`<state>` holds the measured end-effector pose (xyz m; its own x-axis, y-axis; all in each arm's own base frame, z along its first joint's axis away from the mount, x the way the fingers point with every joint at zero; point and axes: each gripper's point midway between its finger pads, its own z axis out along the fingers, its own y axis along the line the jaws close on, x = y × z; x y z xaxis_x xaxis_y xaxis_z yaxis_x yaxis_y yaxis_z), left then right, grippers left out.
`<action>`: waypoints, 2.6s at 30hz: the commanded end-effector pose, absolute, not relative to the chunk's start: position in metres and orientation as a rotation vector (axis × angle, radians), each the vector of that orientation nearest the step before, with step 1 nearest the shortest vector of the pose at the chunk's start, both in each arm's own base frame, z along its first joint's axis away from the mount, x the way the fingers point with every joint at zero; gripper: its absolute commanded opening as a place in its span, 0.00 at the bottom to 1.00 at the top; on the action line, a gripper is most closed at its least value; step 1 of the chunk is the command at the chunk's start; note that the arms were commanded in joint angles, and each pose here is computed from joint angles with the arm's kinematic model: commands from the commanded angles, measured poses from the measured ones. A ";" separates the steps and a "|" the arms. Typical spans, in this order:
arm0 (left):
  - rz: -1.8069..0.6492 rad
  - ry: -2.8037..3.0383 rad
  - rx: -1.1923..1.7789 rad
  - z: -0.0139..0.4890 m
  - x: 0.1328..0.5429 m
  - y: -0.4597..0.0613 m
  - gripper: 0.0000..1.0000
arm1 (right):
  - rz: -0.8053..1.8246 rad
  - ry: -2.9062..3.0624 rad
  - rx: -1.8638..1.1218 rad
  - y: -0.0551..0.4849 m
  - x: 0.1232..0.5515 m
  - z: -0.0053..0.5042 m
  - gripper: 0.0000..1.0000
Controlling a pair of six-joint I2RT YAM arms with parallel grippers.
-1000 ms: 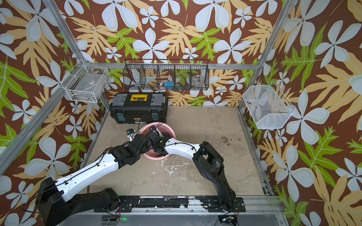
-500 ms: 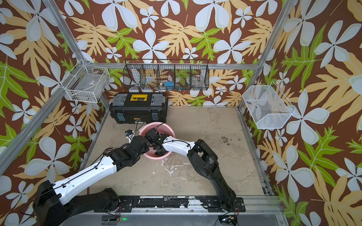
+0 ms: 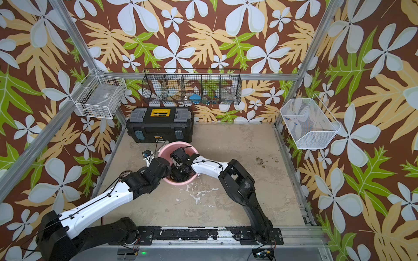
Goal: Wipe the inside of the bucket with a cloth
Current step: Wipe the dirt from the inside of the bucket.
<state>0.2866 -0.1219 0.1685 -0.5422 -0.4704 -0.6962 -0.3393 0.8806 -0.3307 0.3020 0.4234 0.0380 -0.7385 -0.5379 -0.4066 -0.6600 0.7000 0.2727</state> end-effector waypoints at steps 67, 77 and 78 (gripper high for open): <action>-0.097 2.189 -0.573 0.190 0.321 -0.119 0.00 | -0.491 2.386 -0.654 0.311 0.379 0.151 0.00; -0.034 2.210 -0.569 0.183 0.319 -0.114 0.00 | -0.490 2.310 -0.607 0.307 0.386 0.180 0.00; -0.036 2.213 -0.570 0.182 0.320 -0.115 0.00 | -0.482 2.305 -0.603 0.308 0.386 0.183 0.00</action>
<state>0.3273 -0.1375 0.1902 -0.5540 -0.4565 -0.6962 -0.3253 0.8885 -0.3238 0.3825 0.3216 0.1644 -0.6630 -0.5420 -0.5164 -0.3382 0.8322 -0.4394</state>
